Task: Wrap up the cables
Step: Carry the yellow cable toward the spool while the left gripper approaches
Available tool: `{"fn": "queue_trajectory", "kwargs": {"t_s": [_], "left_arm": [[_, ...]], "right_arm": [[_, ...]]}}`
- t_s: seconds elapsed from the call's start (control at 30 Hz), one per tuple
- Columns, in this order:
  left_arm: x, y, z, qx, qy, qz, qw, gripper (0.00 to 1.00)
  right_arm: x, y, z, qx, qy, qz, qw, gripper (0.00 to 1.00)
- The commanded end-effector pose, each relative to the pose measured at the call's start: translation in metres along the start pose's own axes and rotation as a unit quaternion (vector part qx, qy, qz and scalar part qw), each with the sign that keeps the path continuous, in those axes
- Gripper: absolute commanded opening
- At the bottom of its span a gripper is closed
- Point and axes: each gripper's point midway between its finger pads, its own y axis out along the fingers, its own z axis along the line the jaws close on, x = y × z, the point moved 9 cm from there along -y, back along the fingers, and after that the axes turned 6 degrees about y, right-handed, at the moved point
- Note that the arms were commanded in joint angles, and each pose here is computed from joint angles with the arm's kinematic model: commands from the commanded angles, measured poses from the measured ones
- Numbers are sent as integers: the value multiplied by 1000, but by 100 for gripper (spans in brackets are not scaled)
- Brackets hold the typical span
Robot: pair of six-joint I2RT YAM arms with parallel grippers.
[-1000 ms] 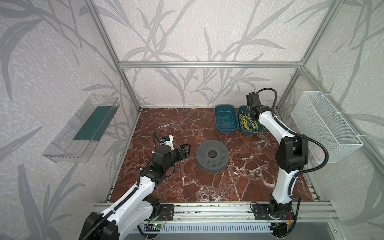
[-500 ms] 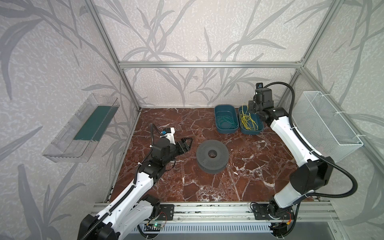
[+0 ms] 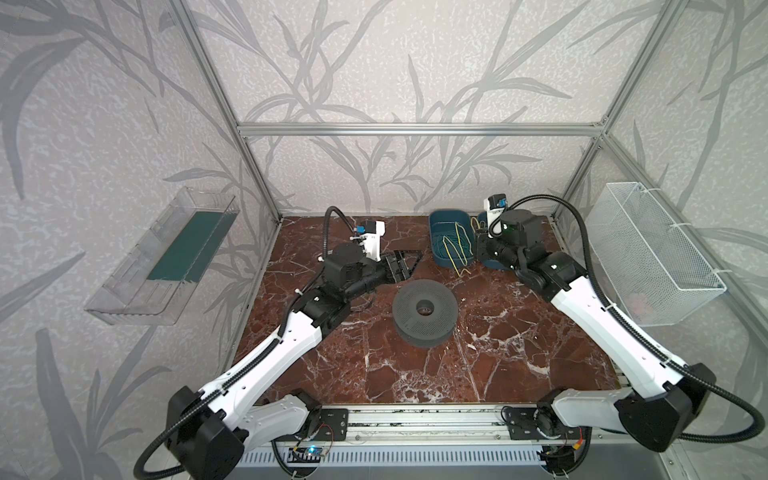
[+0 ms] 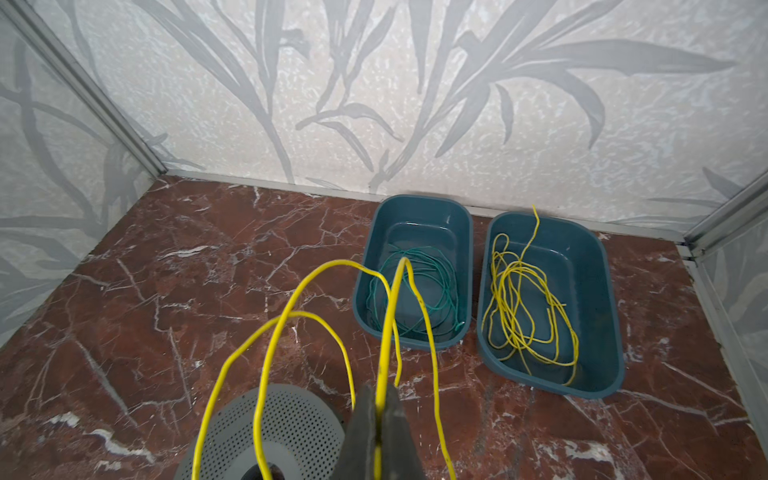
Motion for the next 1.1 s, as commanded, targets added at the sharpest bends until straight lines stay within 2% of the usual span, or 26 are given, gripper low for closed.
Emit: {"fn": "queue_trajectory", "kwargs": {"t_s": [0.0, 0.27, 0.43, 0.73, 1.0, 1.07], "left_arm": [[6, 13, -20, -35, 20, 1, 999, 79], [-1, 56, -17, -36, 11, 15, 999, 71], [-6, 70, -10, -29, 9, 27, 999, 58], [-13, 86, -4, -39, 1, 33, 999, 45], [-15, 87, -3, -44, 8, 37, 998, 26], [-17, 87, -2, -44, 10, 40, 998, 17]], "right_arm": [[0, -12, 6, 24, 17, -16, 999, 0], [-14, -19, 12, 46, 22, -7, 999, 0], [-20, -21, 12, 53, 27, -6, 998, 0], [-23, -18, 14, 65, 28, -2, 997, 0], [-24, -16, 14, 65, 24, -6, 998, 0], [-24, -16, 13, 59, 22, -9, 998, 0]]}}
